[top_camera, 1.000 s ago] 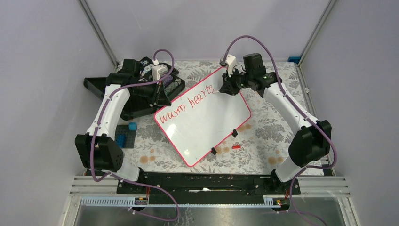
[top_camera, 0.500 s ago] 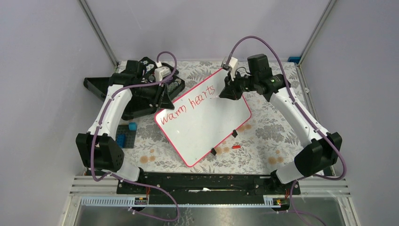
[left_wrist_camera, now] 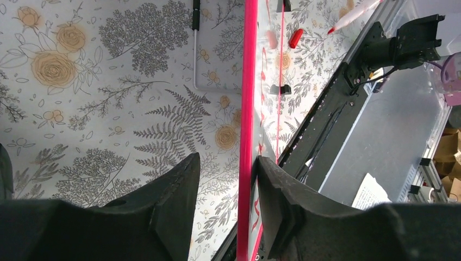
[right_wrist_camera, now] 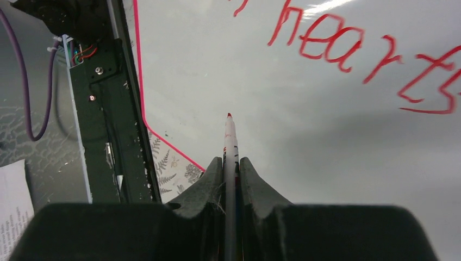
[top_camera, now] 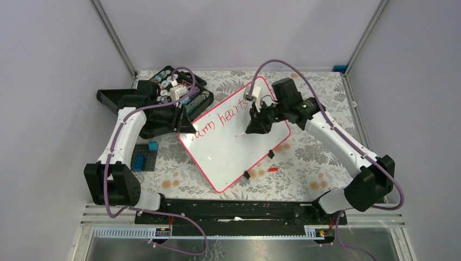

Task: Write a sentence on the whiteboard

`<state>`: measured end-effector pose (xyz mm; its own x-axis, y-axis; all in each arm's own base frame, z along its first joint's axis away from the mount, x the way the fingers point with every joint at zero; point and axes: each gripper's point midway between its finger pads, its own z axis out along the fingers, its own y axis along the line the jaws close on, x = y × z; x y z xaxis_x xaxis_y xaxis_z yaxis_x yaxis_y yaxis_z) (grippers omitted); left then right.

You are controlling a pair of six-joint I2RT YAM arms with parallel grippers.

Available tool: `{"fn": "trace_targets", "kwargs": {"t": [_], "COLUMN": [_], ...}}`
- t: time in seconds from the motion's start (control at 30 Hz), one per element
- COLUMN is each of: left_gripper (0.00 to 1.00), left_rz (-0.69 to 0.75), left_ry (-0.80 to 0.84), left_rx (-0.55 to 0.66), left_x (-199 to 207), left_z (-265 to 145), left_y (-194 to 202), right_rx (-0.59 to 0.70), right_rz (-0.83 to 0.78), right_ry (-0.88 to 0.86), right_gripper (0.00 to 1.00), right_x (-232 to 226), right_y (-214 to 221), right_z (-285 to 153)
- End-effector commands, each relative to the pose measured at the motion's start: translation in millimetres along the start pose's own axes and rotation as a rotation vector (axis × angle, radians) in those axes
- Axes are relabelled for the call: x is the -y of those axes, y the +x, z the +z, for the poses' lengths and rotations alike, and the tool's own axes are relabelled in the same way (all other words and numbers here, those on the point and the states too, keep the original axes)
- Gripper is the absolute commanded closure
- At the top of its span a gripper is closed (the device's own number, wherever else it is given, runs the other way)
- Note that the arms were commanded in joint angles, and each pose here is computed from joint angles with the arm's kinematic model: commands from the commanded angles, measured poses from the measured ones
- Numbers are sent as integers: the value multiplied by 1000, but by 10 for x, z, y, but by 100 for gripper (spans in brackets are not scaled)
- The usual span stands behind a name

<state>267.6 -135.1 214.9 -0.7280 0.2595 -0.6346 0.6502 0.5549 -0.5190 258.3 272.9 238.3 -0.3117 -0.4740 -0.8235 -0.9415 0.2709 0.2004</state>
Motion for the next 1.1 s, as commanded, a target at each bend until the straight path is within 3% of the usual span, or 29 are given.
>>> {"fn": "trace_targets", "kwargs": {"t": [0.0, 0.27, 0.5, 0.83, 0.97, 1.07], "left_gripper": [53, 56, 72, 85, 87, 72], "left_rz": [59, 47, 48, 141, 139, 130], "left_ry": [20, 37, 41, 44, 40, 31], "left_rx": [49, 36, 42, 11, 1, 15], "left_x": [33, -23, -40, -52, -122, -127], "left_z": [-27, 40, 40, 124, 169, 158], "left_y": [-32, 28, -47, -208, -278, -347], "right_rx": [37, 40, 37, 30, 35, 49], "right_rz": [-31, -45, -84, -117, -136, -158], "right_ry": [-16, -17, -22, -79, -47, -15], "right_gripper": [100, 100, 100, 100, 100, 100], "right_x": [-195, -349, -504, -716, -703, -682], "right_y": [-82, -12, -23, -27, -41, -70], "right_z": [72, 387, 560, 632, 703, 757]}}
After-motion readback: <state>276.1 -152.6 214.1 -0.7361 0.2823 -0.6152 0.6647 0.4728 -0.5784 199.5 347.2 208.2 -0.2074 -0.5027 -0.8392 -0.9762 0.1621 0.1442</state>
